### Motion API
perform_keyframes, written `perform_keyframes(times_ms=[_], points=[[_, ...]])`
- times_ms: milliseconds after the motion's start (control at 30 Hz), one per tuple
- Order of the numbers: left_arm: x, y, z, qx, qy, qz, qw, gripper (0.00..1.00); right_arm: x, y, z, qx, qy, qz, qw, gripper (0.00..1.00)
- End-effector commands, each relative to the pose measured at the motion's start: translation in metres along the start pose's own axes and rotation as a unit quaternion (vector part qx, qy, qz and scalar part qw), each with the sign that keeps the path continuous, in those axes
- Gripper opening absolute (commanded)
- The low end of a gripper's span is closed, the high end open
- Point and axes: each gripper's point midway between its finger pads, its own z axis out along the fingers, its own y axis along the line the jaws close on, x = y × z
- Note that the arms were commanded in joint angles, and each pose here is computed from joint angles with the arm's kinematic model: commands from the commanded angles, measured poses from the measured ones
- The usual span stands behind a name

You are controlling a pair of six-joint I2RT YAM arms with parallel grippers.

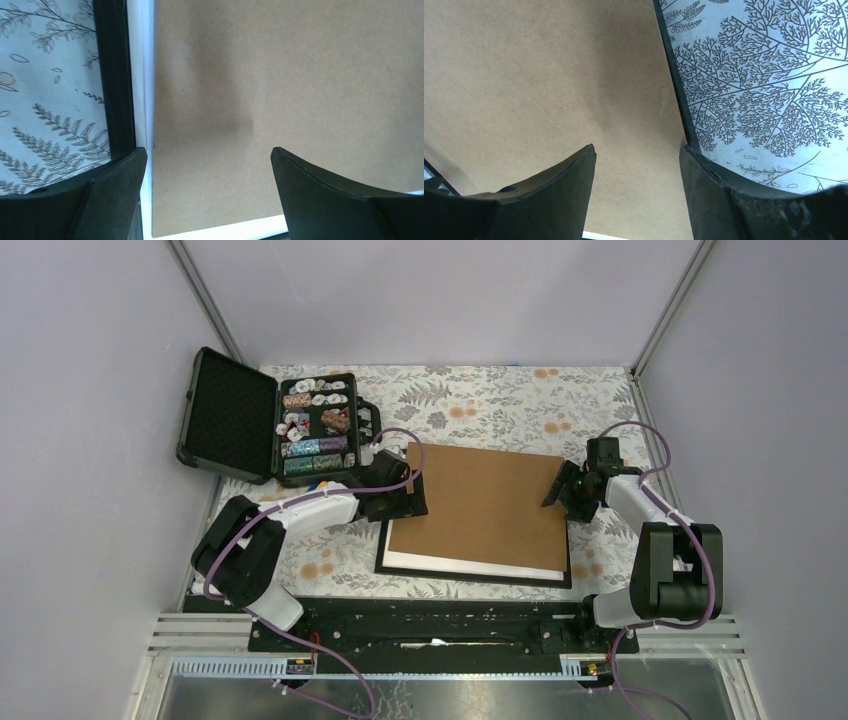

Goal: Put the photo into the frame

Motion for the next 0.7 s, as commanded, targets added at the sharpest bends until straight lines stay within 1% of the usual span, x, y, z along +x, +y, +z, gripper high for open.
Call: perform_keyframes(times_ms=[0,200,467,667], points=[[-0.030,-0.009,-0.003,-0.015,-0.056,0.030,0.998,0.99,0.002,0.005,0.003,-0.010,0.003,-0.013,1.000,0.69],[-0.042,-0.009,-0.001,-0.046,-0.072,0.060,0.995,0.99,0.000,0.003,0.005,-0.004,0.000,-0.013,1.000,0.70],[-0.046,-0.017,0.018,-0.049,-0.059,0.071,0.995,0.98,0.001,0.002,0.008,-0.001,0.004,-0.013,1.000,0.72],[-0.048,-0.016,0.024,-0.056,-0.058,0.076,0.994,0.98,0.000,0.002,0.008,-0.001,0.003,-0.014,1.000,0.72]])
